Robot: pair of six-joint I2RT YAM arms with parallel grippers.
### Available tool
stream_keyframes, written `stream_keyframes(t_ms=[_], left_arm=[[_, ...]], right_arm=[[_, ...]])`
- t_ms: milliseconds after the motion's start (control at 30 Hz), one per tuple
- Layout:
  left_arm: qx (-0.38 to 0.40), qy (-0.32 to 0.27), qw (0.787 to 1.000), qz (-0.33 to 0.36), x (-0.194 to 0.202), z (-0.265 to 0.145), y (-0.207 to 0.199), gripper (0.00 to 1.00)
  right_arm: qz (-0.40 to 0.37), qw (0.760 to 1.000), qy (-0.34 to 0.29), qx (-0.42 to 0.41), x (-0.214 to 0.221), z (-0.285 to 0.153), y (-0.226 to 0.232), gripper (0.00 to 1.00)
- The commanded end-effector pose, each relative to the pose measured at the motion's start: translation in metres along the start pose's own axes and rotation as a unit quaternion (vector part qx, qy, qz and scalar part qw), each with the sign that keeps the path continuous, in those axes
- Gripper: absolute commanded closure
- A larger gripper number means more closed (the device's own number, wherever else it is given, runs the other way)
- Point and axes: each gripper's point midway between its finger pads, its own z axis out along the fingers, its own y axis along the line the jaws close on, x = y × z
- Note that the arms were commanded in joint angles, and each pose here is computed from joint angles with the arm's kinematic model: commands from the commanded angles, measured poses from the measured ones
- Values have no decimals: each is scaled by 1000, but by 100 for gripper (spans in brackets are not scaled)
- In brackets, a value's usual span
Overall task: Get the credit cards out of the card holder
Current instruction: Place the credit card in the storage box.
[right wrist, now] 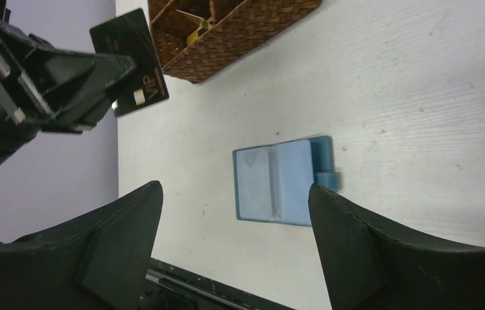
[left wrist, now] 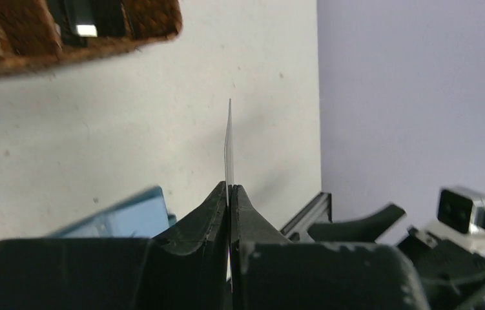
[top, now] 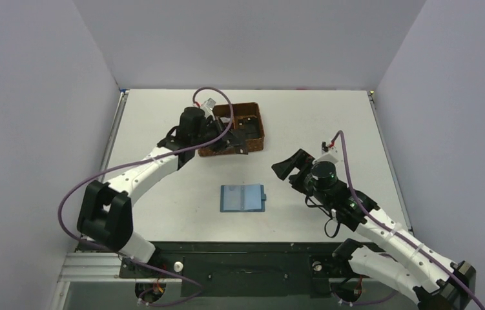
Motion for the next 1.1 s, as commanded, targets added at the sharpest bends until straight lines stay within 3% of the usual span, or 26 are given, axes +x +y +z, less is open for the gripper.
stream_keyframes(t_ms=[0, 367, 800, 867, 967, 1067], left_arm=[[-65, -34, 997, 32, -36, 33, 23, 100], [-92, -32, 995, 28, -76, 105, 61, 100], [-94, -21, 995, 10, -94, 132, 74, 100], [-96, -18, 995, 13, -95, 133, 74, 92], [-92, -17, 995, 19, -97, 132, 70, 67], [-83, -22, 996, 28, -102, 128, 59, 64]], right_arm=[[-23, 998, -36, 50, -16, -16, -22, 21], [-28, 997, -50, 60, -21, -40, -34, 21], [-33, 997, -41, 64, -19, -39, -34, 21], [-35, 997, -39, 64, -18, -38, -33, 21], [-37, 997, -35, 64, -17, -36, -32, 21], [-39, 997, -33, 63, -16, -35, -32, 20]])
